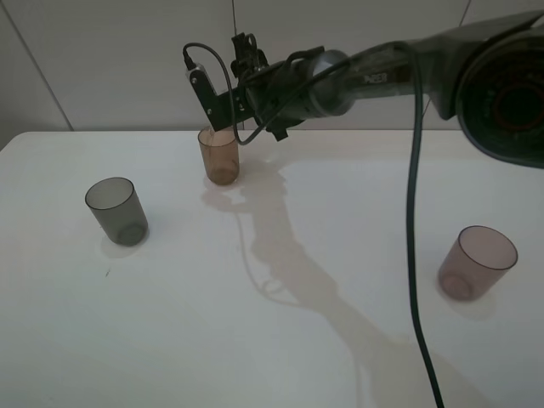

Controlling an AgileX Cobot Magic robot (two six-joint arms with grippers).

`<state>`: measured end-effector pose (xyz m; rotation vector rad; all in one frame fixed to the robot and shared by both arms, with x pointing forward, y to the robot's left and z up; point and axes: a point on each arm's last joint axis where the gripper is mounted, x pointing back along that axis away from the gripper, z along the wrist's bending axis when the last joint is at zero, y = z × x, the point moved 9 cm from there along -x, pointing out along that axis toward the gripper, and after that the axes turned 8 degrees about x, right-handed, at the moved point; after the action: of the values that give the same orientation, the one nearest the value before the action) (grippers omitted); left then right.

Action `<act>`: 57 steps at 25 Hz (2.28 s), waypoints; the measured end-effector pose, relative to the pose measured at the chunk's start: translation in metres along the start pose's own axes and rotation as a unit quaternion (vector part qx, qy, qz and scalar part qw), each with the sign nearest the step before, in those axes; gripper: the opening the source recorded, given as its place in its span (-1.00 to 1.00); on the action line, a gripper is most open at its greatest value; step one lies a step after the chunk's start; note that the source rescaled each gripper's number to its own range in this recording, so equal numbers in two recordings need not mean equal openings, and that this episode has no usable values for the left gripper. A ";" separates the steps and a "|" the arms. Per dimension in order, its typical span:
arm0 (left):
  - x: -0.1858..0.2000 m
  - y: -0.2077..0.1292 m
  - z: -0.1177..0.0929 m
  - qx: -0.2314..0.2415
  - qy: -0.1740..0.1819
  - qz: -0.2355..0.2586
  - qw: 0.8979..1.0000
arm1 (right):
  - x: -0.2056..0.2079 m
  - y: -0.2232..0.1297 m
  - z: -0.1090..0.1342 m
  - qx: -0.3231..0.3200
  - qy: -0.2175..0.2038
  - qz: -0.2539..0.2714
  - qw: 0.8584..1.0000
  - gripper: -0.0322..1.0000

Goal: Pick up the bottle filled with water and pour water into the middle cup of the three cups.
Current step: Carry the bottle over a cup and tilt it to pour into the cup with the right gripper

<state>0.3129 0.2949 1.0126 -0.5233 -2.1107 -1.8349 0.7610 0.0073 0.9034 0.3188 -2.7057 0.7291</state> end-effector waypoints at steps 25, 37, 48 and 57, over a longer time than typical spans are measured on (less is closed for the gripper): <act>0.000 0.000 0.000 0.000 0.000 0.000 1.000 | -0.006 -0.010 0.008 0.058 0.009 0.026 0.998 -0.94; 0.000 0.000 0.000 0.000 0.000 0.000 1.000 | -0.007 -0.012 0.002 0.058 0.003 0.029 0.998 -0.94; 0.000 0.000 0.000 0.000 0.000 0.000 1.000 | -0.001 0.003 -0.008 0.060 -0.009 0.011 0.998 -0.94; 0.000 0.000 0.000 0.000 0.000 0.000 1.000 | -0.001 0.001 -0.007 0.075 -0.008 0.019 0.997 -0.94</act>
<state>0.3129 0.2949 1.0126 -0.5233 -2.1107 -1.8349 0.7636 0.0119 0.9089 0.3099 -2.6842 0.9469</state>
